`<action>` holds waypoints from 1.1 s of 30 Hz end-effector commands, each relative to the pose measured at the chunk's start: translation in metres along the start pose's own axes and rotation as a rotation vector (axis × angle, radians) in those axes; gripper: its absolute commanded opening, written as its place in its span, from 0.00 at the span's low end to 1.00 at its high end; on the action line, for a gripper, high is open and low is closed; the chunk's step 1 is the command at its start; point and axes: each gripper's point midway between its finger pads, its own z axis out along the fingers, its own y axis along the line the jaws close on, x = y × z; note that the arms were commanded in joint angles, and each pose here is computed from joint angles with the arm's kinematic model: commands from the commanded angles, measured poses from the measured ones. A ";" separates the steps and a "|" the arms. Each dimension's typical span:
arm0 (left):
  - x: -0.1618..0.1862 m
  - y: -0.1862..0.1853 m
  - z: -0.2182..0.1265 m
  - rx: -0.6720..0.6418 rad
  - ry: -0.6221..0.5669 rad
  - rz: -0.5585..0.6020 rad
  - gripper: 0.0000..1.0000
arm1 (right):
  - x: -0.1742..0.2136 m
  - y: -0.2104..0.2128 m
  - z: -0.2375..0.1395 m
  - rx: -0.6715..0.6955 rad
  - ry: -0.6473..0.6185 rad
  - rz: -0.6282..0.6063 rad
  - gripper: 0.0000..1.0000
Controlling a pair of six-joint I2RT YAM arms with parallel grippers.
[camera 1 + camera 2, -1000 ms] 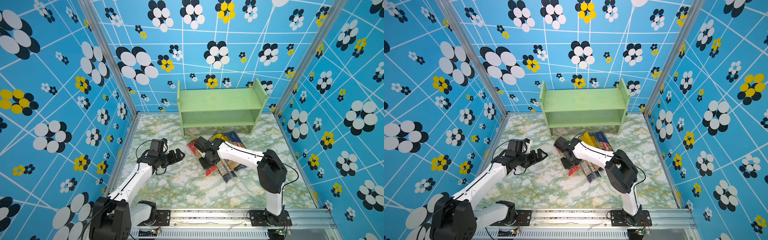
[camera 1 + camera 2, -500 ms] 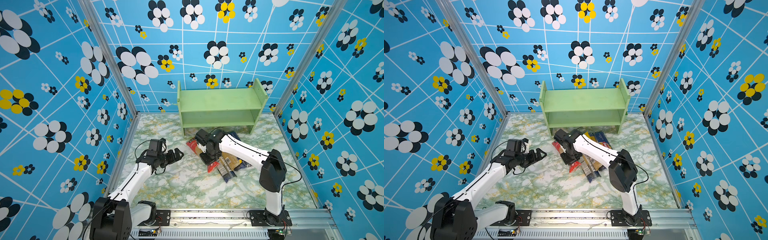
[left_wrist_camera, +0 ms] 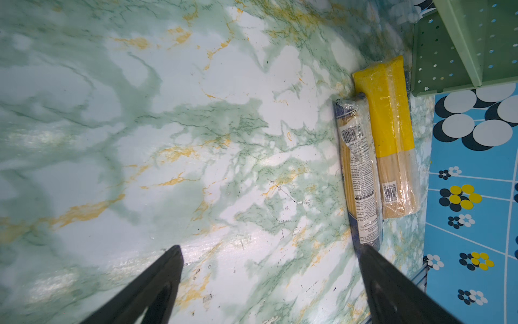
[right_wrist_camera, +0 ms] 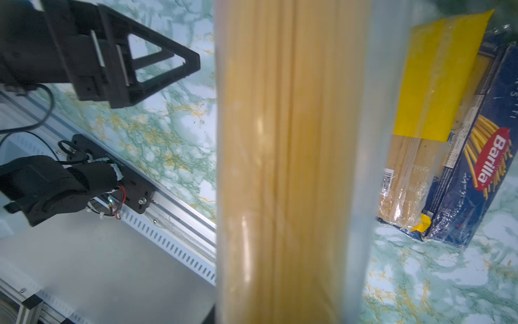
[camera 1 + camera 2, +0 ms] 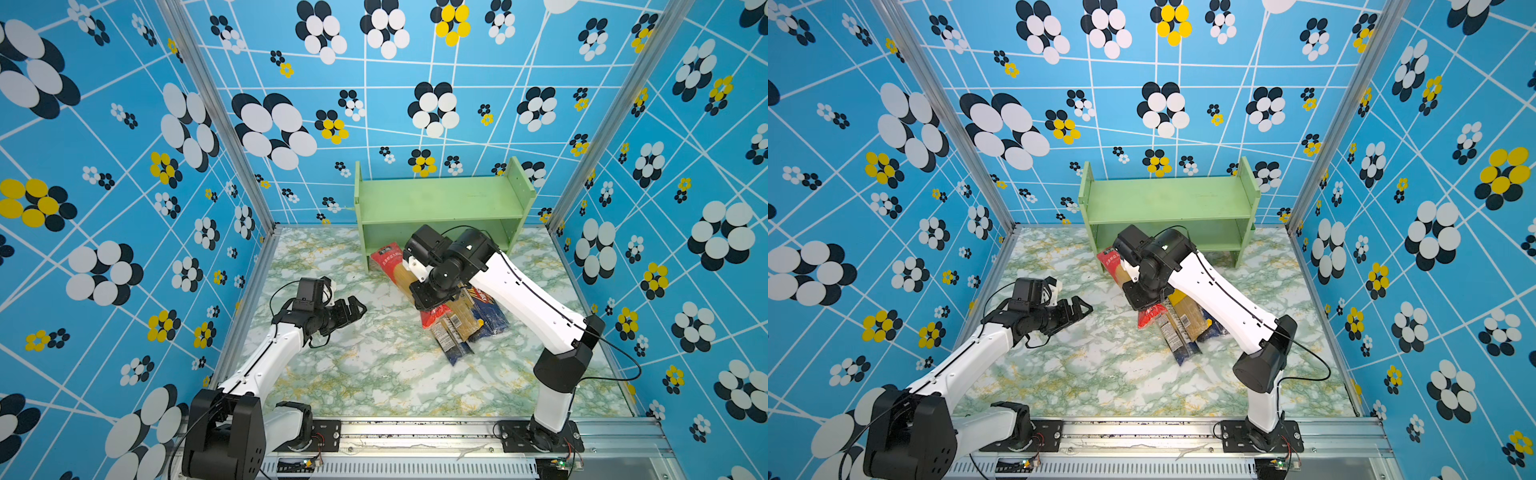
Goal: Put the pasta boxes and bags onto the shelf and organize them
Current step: 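Lift the red-labelled bag upright with the right gripper toward the shelf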
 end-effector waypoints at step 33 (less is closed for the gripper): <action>-0.015 -0.015 -0.010 0.062 -0.053 0.043 0.99 | -0.160 -0.088 -0.164 0.126 -0.845 0.240 0.00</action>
